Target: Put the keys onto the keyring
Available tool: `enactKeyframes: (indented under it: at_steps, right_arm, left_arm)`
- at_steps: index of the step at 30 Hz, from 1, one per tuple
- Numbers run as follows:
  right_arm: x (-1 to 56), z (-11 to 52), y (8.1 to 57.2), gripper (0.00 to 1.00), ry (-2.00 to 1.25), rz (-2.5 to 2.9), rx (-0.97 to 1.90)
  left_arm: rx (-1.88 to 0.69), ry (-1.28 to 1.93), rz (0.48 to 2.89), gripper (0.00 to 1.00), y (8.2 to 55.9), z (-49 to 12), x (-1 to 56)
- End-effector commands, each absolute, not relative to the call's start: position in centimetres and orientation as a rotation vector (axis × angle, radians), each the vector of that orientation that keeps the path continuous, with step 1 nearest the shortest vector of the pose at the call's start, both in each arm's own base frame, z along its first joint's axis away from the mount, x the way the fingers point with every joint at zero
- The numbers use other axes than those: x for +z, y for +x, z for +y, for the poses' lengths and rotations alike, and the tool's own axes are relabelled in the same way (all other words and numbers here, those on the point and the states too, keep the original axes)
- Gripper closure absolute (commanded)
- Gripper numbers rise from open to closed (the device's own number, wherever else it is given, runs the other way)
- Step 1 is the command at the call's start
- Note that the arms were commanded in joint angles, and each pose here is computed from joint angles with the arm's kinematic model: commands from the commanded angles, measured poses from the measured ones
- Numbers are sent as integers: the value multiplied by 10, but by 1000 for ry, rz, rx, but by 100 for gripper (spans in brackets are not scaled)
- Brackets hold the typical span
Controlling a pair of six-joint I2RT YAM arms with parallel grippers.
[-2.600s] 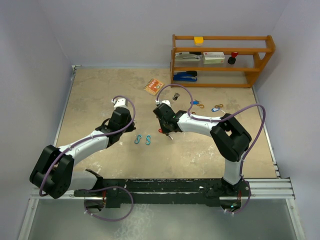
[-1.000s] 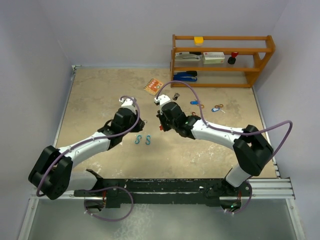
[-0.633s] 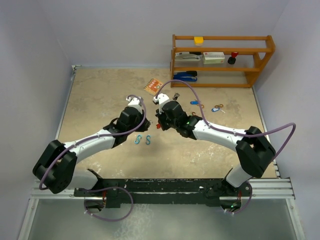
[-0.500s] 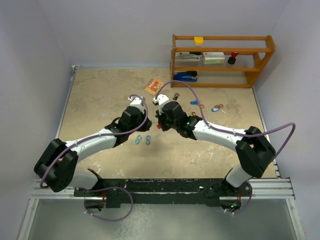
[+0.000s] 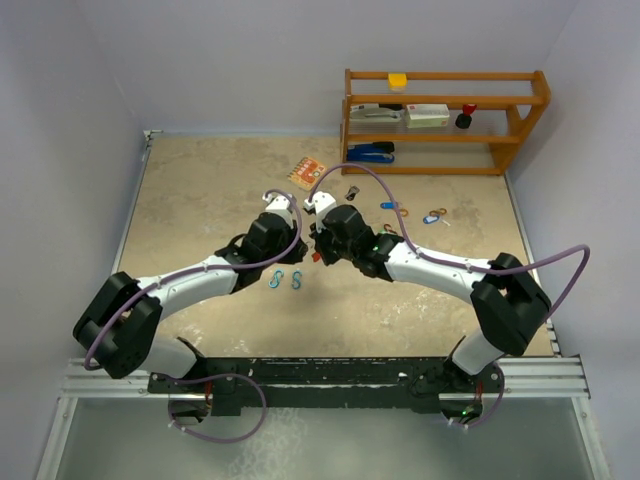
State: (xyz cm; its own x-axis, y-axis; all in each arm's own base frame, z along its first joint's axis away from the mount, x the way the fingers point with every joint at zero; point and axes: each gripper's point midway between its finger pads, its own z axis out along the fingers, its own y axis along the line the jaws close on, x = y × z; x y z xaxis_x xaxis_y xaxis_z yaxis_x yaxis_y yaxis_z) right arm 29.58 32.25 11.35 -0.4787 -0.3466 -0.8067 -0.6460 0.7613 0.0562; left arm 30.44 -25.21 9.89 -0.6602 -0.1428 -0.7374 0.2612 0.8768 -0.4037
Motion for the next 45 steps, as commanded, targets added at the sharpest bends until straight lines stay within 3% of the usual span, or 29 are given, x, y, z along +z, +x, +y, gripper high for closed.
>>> enactKeyframes:
  at_steps: [1, 45]
  right_arm:
    - [136, 329, 296, 100, -742, 2033, 496]
    - [139, 331, 299, 100, -716, 1996, 504]
  left_arm:
    - [-665, 108, 2112, 100, 318, -267, 129]
    - [-710, 145, 2111, 100, 308, -274, 132]
